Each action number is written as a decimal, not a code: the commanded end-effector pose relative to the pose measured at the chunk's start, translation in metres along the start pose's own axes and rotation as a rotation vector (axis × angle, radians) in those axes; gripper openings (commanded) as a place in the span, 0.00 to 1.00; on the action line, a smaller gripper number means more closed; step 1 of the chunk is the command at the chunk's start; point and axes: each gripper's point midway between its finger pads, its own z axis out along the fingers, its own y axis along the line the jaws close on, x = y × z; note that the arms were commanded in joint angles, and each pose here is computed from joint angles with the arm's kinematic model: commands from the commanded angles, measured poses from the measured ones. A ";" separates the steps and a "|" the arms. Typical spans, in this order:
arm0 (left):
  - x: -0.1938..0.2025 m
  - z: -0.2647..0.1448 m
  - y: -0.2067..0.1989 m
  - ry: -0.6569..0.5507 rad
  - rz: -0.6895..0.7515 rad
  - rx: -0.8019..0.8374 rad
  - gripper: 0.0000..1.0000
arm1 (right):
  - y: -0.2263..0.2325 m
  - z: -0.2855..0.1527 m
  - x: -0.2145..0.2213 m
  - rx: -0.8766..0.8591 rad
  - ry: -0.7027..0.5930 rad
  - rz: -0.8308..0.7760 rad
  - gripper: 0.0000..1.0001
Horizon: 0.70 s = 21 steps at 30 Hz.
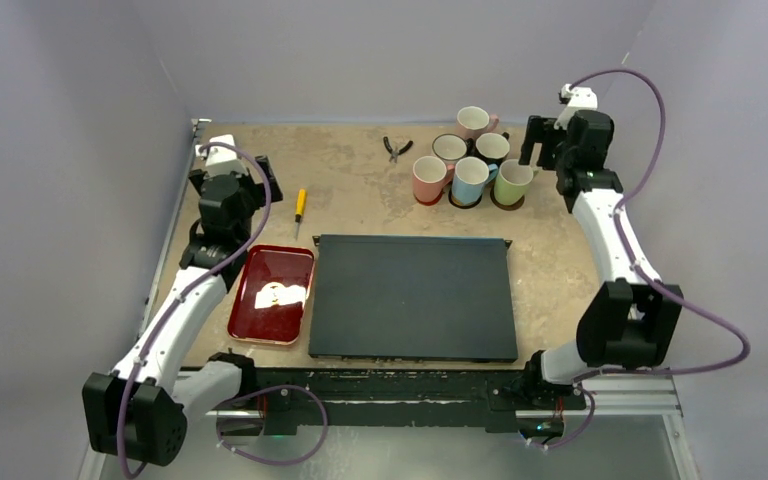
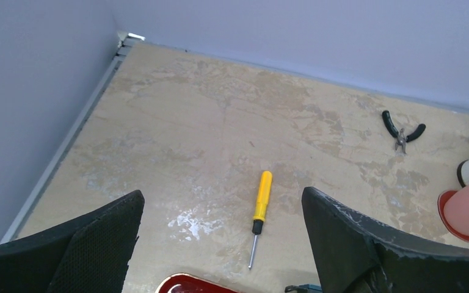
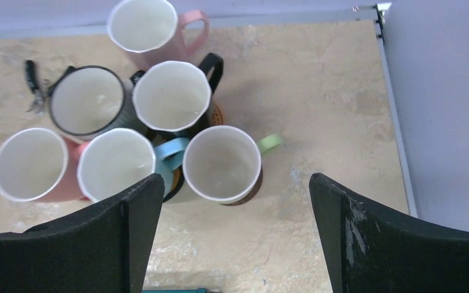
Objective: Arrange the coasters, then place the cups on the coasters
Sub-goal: Reset both arms
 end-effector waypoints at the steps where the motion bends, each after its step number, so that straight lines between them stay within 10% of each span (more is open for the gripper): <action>1: -0.045 -0.017 0.016 -0.167 0.014 -0.058 0.97 | 0.018 -0.038 -0.049 -0.089 -0.246 0.005 0.92; 10: -0.087 -0.045 0.032 -0.265 0.029 -0.116 0.98 | 0.041 -0.135 -0.075 -0.209 -0.583 -0.045 0.98; 21: -0.050 -0.074 0.047 -0.251 -0.010 -0.108 0.98 | 0.036 -0.207 -0.052 -0.184 -0.832 -0.032 0.98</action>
